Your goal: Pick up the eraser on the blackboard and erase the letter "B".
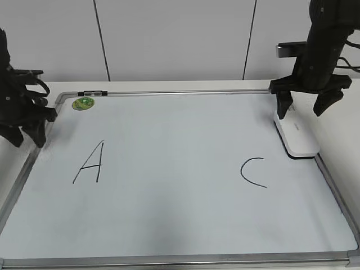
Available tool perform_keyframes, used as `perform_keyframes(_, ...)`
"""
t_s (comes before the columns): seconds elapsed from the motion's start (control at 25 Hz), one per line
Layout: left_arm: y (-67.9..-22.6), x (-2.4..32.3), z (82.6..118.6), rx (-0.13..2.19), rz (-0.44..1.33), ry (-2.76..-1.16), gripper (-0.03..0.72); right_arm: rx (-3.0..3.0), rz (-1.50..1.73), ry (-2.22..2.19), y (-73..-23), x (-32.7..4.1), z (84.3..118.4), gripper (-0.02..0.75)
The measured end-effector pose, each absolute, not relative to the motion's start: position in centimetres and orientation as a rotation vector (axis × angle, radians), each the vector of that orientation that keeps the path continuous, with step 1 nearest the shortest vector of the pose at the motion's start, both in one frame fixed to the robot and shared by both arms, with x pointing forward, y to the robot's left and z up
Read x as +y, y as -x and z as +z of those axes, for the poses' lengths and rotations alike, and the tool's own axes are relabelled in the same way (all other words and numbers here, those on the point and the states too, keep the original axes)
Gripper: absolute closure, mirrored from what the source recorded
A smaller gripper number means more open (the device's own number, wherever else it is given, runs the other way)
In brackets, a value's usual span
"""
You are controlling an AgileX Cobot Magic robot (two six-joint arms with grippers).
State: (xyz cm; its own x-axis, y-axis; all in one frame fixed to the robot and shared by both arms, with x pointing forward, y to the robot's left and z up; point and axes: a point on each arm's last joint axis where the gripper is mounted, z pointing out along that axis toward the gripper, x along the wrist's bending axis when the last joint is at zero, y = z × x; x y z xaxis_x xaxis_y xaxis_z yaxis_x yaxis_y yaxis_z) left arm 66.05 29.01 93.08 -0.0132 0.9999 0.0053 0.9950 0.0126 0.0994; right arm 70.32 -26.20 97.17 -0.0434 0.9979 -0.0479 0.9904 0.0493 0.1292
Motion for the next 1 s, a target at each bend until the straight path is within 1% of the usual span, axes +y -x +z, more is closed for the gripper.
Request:
perform_keyframes(0.04, -66.0, 29.1, 93.7, 2.179, 0.135, -2.159, 0.208, 2.175, 0.101, -2.081, -70.3, -26.2, 97.5, 0.076)
perform_keyframes(0.12, -65.8, 29.1, 94.8, 2.173, 0.155, -2.161, 0.118, 2.158, 0.122, -2.081, -70.1, -26.2, 98.4, 0.076)
perform_keyframes(0.2, -65.5, 29.2, 95.7, 2.171, 0.161, -2.161, 0.088, 2.140, 0.145, -2.079, -69.9, -26.2, 99.4, 0.078)
perform_keyframes(0.32, -65.0, 29.2, 96.6, 2.182, 0.146, -2.171, 0.105, 2.108, 0.193, -2.082, -69.5, -26.2, 101.0, 0.094)
perform_keyframes(0.4, -64.7, 29.2, 97.0, 2.193, 0.125, -2.179, 0.120, 2.107, 0.200, -2.087, -69.5, -26.2, 101.2, 0.104)
perform_keyframes(0.44, -64.5, 29.2, 97.2, 2.198, 0.117, -2.183, 0.125, 2.092, 0.250, -2.088, -69.1, -26.1, 102.6, 0.132)
perform_keyframes(0.6, -64.0, 29.2, 98.5, 2.217, 0.125, -2.154, 0.132, 2.078, 0.310, -2.097, -67.7, -25.9, 104.7, 0.167)
perform_keyframes(0.68, -63.7, 29.2, 99.9, 2.202, 0.161, -2.129, 0.137, 2.081, 0.304, -2.101, -66.6, -26.0, 105.2, 0.174)
perform_keyframes(1.0, -60.7, 29.1, 107.8, 2.084, 0.357, -2.027, 0.148, 2.091, 0.259, -2.110, -61.7, -26.6, 107.0, 0.181)
